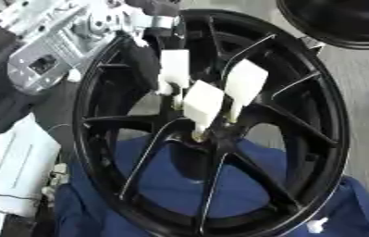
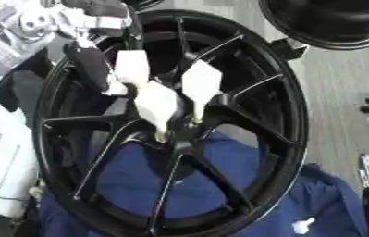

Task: Pull the pin out of the wheel hub.

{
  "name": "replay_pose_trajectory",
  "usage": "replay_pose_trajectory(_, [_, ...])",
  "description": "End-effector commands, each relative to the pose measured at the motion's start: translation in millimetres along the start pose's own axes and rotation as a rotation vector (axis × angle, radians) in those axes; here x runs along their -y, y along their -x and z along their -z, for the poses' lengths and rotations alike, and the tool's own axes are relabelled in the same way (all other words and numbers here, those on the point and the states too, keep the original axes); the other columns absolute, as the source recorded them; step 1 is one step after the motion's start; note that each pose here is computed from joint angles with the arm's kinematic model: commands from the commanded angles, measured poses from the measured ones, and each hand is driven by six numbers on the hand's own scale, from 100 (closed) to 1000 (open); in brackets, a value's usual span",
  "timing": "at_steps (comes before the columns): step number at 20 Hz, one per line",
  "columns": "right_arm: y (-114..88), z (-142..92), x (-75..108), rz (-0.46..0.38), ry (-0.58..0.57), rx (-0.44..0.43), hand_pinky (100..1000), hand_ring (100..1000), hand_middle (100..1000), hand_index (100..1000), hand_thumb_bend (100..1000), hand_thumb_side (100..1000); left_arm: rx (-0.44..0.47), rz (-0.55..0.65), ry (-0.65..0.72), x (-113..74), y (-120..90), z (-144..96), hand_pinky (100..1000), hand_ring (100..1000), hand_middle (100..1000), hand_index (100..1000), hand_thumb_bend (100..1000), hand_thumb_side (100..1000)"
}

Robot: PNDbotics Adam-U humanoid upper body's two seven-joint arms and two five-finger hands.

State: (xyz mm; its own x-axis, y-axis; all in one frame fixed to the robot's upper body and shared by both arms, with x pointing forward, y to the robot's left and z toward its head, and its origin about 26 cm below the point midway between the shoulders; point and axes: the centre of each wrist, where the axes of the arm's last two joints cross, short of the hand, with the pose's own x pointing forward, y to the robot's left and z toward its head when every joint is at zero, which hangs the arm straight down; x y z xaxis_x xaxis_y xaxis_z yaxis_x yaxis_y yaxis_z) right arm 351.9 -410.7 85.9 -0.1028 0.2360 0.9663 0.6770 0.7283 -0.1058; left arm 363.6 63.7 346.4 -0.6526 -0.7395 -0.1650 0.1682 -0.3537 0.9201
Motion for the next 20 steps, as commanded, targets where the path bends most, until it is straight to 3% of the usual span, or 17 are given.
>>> replay_pose_trajectory(1, [-8, 6, 4.7, -0.003, 0.014, 0.023, 828, 624, 586, 778, 100, 836, -0.012, -0.014, 0.014, -6.4, 1, -9, 854, 788, 692, 524, 173, 276])
replay_pose_trajectory(12, [-8, 6, 5.9, -0.010, 0.020, 0.019, 830, 625, 586, 779, 100, 837, -0.013, -0.026, -0.041, -19.1, 3, -29, 832, 764, 654, 418, 117, 286])
replay_pose_trajectory(20, [-13, 9, 6.5, -0.012, 0.019, 0.035, 830, 624, 585, 779, 100, 815, 0.010, -0.042, -0.160, -40.2, 8, -73, 824, 755, 640, 398, 100, 260])
